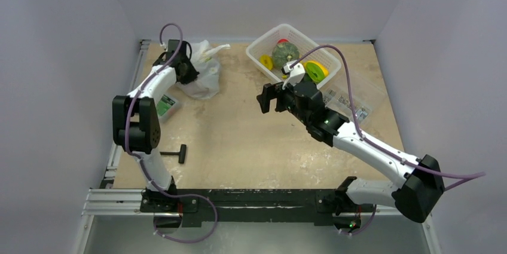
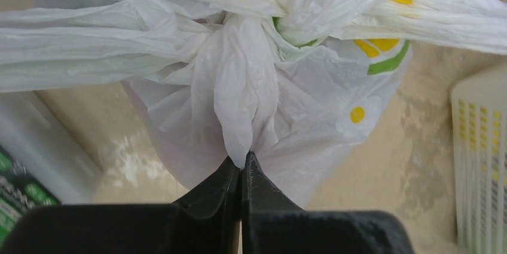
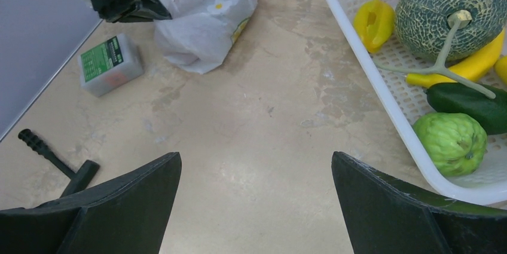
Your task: Take the fake fruits out of the plastic bag
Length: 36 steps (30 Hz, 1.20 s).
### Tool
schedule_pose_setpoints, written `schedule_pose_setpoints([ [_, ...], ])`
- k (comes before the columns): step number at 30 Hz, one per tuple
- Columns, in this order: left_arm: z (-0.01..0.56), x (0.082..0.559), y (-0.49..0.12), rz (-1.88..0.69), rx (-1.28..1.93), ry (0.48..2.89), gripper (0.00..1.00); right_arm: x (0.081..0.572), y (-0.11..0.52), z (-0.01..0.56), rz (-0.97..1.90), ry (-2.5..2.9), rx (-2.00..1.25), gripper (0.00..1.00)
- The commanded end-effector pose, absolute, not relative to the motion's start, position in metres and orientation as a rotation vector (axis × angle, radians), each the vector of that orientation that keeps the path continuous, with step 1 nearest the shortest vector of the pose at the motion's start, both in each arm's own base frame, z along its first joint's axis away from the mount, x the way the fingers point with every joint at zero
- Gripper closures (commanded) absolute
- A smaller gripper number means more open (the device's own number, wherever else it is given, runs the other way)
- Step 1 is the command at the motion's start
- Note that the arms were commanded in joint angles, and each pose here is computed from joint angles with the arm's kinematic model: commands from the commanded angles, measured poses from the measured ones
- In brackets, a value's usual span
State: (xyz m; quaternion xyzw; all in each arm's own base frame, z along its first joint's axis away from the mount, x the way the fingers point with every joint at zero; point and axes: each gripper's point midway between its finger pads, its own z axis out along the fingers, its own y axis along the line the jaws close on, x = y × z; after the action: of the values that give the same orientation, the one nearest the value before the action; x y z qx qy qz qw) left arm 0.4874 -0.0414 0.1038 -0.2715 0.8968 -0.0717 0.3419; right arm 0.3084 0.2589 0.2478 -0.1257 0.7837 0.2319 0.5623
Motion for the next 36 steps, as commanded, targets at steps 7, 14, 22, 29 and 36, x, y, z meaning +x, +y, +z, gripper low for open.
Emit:
schedule_pose_setpoints([
  [7, 0.117, 0.317, -0.154, -0.515, -0.306, 2.582, 1.00, 0.324, 0.270, 0.267, 0.585, 1.799, -0.273, 0.01],
  [14, 0.094, 0.214, -0.186, -0.672, -0.148, 2.639, 1.00, 0.324, 0.280, 0.253, 0.612, 1.821, -0.316, 0.01],
  [22, 0.145, 0.191, -0.166, -0.631, 0.029, 2.514, 0.44, 0.316, 0.306, 0.233, 0.705, 1.859, -0.448, 0.01],
  [29, 0.162, 0.204, -0.164, -0.504, 0.284, 2.539, 0.31, 0.300, 0.312, 0.216, 0.775, 1.945, -0.479, 0.01],
  [36, 0.149, 0.221, -0.180, -0.486, 0.494, 2.613, 0.39, 0.268, 0.306, 0.208, 0.866, 2.067, -0.468, 0.01],
])
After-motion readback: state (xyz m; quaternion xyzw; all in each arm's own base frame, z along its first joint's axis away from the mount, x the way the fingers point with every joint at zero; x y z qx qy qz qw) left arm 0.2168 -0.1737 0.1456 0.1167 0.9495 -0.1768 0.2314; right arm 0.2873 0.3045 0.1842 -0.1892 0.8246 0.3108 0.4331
